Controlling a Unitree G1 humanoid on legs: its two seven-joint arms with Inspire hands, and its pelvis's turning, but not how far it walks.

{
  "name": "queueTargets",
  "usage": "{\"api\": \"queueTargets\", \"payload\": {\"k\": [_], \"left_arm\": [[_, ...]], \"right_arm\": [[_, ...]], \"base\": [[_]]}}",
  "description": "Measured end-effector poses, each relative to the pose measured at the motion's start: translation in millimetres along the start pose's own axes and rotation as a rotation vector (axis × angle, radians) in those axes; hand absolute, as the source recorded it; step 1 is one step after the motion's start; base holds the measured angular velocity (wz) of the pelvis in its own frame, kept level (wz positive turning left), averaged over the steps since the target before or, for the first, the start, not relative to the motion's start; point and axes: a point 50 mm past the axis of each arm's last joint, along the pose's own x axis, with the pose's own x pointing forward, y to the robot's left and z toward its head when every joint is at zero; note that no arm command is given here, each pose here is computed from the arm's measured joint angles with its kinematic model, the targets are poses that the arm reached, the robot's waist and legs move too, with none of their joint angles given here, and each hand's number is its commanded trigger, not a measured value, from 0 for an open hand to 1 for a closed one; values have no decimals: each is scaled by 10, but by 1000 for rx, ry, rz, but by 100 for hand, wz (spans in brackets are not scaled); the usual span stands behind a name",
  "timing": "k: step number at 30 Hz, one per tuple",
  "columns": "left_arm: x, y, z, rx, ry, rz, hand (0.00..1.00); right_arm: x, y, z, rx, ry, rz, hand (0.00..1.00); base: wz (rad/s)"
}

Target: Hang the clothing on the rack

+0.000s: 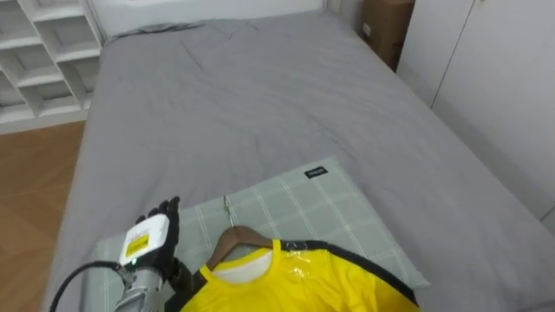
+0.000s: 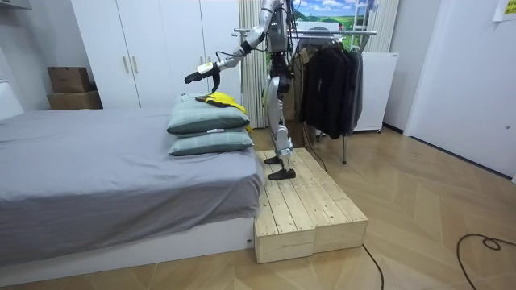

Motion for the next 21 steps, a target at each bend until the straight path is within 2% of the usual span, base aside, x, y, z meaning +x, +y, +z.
{"api": "queueTargets", "payload": {"k": [4,11,16,21], "left_arm": [[80,144,38,8,-28,46,0],[133,219,80,-10,-38,60,0],[157,234,38,-14,-15,50,0],[137,173,-25,0,7,15,0]], "right_arm": [[20,93,182,-58,-30,14,0],[45,298,383,-127,-66,60,0],[52,379,454,-141,-81,68,0],[52,401,495,-160,-89,62,0]], "base": [[0],[0],[0],[0]]}}
